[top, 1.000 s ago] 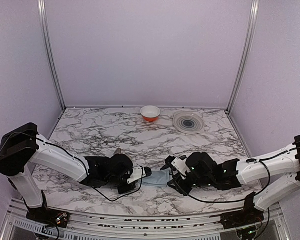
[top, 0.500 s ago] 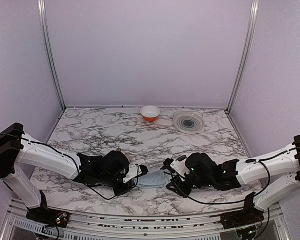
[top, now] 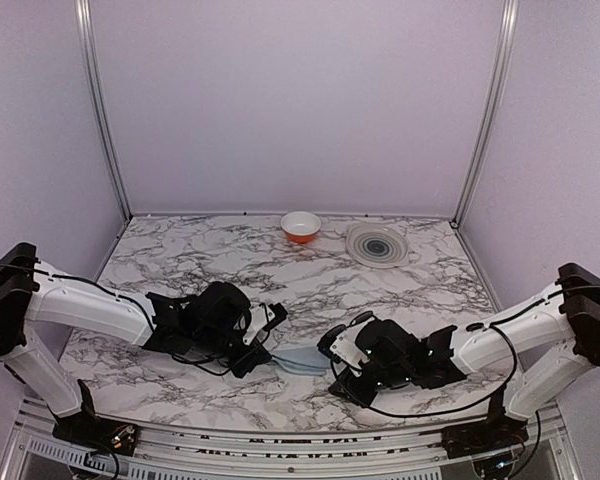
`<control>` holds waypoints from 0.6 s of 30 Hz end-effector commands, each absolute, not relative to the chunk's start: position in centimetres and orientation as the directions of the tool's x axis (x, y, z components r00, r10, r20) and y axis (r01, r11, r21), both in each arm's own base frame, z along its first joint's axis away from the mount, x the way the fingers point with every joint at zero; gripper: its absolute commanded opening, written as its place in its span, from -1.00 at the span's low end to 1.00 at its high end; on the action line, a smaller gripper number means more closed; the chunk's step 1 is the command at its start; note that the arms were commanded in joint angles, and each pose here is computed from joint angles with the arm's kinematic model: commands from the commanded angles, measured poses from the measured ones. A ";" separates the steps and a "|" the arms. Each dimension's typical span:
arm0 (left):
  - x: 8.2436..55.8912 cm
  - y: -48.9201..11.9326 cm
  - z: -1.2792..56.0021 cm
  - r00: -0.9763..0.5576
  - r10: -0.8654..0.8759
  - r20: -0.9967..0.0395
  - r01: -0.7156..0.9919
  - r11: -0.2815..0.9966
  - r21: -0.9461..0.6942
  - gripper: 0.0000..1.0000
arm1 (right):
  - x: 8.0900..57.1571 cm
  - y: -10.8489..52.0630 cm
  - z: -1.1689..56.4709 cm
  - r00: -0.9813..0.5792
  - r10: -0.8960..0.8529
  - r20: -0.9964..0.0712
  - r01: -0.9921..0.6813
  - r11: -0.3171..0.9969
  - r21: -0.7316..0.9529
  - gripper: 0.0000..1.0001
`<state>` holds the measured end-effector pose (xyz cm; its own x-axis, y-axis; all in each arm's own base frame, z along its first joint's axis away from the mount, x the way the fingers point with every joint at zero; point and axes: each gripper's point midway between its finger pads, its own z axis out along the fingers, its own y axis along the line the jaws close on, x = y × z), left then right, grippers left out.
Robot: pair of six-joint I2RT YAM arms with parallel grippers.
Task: Organize the sunglasses
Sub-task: Fold the glasses cleaning cloth at the center of the board.
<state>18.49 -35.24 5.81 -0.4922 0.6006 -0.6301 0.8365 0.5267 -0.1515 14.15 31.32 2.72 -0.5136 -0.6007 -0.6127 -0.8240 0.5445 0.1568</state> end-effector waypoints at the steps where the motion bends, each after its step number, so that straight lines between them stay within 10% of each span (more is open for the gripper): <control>1: 19.0 -36.0 8.3 -0.548 0.515 -0.660 0.803 0.545 -0.242 -1.00 | 14.9 33.4 3.7 -0.481 -0.582 -0.656 -0.839 0.522 0.152 -0.34; 18: 18.8 -36.4 6.8 -0.594 0.501 -0.630 0.778 0.555 -0.294 -1.00 | 16.2 34.9 0.9 -0.436 -0.668 -0.603 -0.863 0.501 0.068 -0.47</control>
